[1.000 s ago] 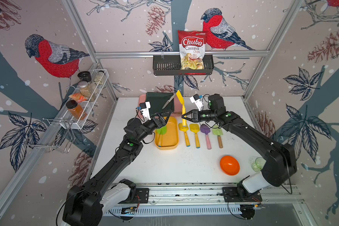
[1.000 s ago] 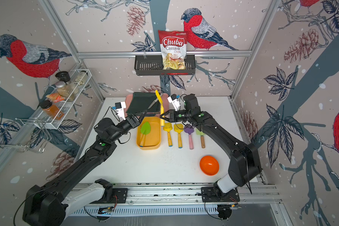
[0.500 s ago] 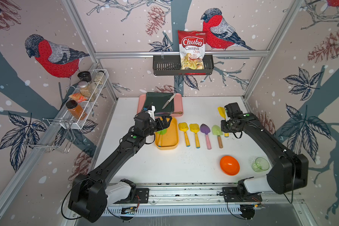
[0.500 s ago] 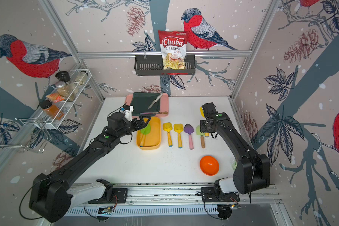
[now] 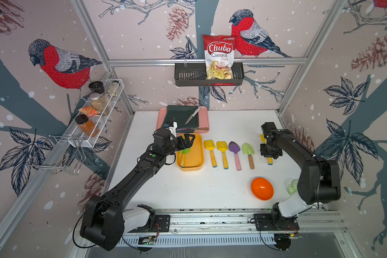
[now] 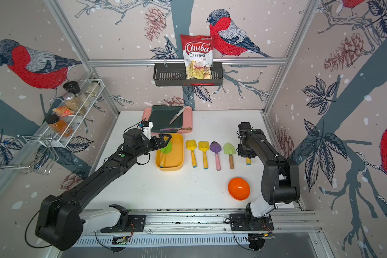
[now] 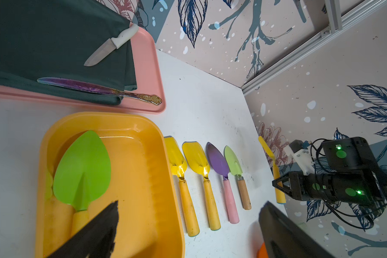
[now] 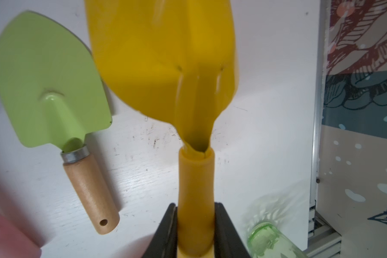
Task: Take the shovel out of the storage box
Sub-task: Place the shovel at the center of the board.
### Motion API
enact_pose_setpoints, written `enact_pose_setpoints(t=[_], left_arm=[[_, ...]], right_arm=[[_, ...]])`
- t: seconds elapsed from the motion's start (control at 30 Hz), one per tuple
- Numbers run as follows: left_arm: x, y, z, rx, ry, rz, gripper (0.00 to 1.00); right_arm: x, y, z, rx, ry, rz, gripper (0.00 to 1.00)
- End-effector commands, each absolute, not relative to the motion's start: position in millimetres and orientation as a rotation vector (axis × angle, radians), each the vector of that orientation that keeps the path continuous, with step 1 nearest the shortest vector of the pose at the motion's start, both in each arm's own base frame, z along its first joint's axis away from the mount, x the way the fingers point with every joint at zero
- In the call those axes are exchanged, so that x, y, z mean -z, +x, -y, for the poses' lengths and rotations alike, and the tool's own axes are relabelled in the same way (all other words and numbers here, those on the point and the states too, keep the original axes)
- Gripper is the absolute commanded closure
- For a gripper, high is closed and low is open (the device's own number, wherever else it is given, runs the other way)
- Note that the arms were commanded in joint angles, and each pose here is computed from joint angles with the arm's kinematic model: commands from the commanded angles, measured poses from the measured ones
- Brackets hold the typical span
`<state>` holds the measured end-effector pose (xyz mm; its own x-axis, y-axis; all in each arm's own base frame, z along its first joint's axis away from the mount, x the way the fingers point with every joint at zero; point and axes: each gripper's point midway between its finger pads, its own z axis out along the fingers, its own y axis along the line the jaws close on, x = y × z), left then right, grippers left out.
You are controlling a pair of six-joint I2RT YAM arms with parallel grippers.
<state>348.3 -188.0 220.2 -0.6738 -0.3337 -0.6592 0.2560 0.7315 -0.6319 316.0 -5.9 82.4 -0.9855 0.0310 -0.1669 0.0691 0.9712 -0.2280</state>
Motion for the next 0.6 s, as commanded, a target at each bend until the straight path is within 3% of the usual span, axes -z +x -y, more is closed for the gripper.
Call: enact_pose_setpoints(t=[0.0,0.33,0.57], left_arm=[[-223.8,351.3,190.2,0.936,-0.005,-2.105,0.01],[-210.7,356.5,182.2,0.949,-0.017,-2.123,0.01],[-206.6,357.7,182.6,0.952,-0.017,-2.132,0.01]], right_arm=[[-65.1,312.9,4.2,0.339,0.018,-3.014,0.88],[-33.0,302.7,-4.4,0.251,0.013,-3.073,0.87],[-21.6,299.2,2.7,0.325,0.018,-3.109,0.85]])
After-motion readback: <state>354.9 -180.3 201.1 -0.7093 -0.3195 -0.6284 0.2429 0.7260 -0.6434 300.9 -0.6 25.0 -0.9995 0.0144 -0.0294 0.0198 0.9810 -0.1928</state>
